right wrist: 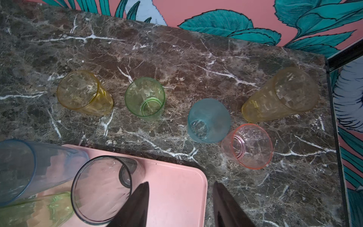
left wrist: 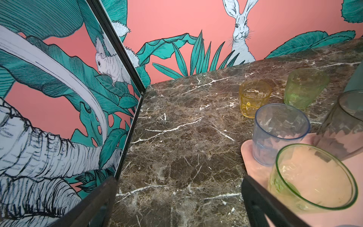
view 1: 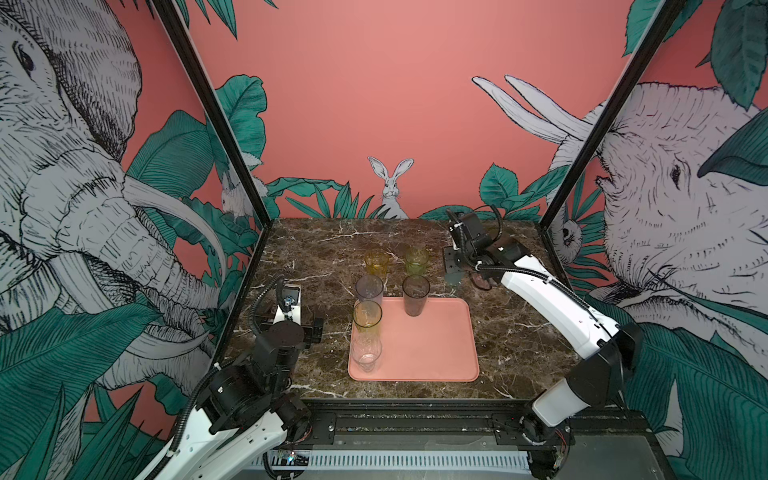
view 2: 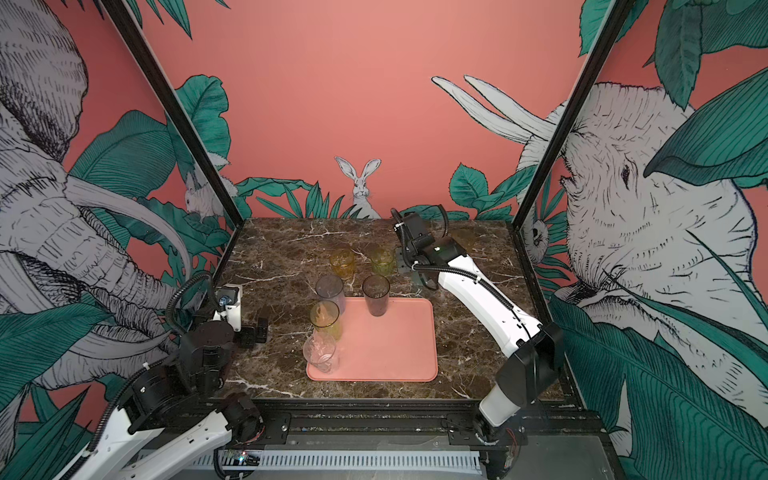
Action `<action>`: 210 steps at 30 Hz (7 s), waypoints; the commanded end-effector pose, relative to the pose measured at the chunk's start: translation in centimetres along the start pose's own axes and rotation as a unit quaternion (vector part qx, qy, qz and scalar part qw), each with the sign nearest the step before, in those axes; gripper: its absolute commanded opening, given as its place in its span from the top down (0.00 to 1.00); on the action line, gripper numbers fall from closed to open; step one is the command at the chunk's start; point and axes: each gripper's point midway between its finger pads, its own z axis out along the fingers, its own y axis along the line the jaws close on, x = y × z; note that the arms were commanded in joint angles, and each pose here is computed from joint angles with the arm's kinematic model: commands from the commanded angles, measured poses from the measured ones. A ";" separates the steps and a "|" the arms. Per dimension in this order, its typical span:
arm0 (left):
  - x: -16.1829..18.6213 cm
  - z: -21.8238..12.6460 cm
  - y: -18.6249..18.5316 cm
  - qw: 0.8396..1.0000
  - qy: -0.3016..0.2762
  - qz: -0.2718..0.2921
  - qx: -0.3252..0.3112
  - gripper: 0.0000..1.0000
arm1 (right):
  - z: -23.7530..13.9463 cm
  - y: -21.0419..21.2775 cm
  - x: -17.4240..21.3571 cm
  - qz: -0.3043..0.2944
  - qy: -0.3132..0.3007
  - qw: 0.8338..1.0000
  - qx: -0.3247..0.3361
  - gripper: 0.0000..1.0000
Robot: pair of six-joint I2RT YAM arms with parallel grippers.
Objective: Place the glasses into the tray
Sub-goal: 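Raise the right gripper off the dark grey cup and move it farther away, then position the open right gripper above the teal frosted cup, then lower the right gripper around the teal cup's rim and close it, then lift the teal cup with the right gripper and draw it toward the robot, then carry the teal cup with the right gripper over the pink tray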
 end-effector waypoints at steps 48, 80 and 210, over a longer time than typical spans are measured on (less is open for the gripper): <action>-0.2 0.2 0.0 1.000 0.000 -0.010 -0.006 0.01 | 12.4 -9.7 0.0 0.116 0.099 0.988 0.033 0.49; -0.1 0.3 -0.1 1.000 0.003 -0.010 -0.004 0.01 | 16.3 -9.3 2.5 0.114 0.154 0.981 0.021 0.65; 0.1 0.2 -0.1 1.000 0.005 -0.018 -0.004 0.01 | -2.0 2.3 14.4 -0.015 0.150 0.988 -0.036 1.00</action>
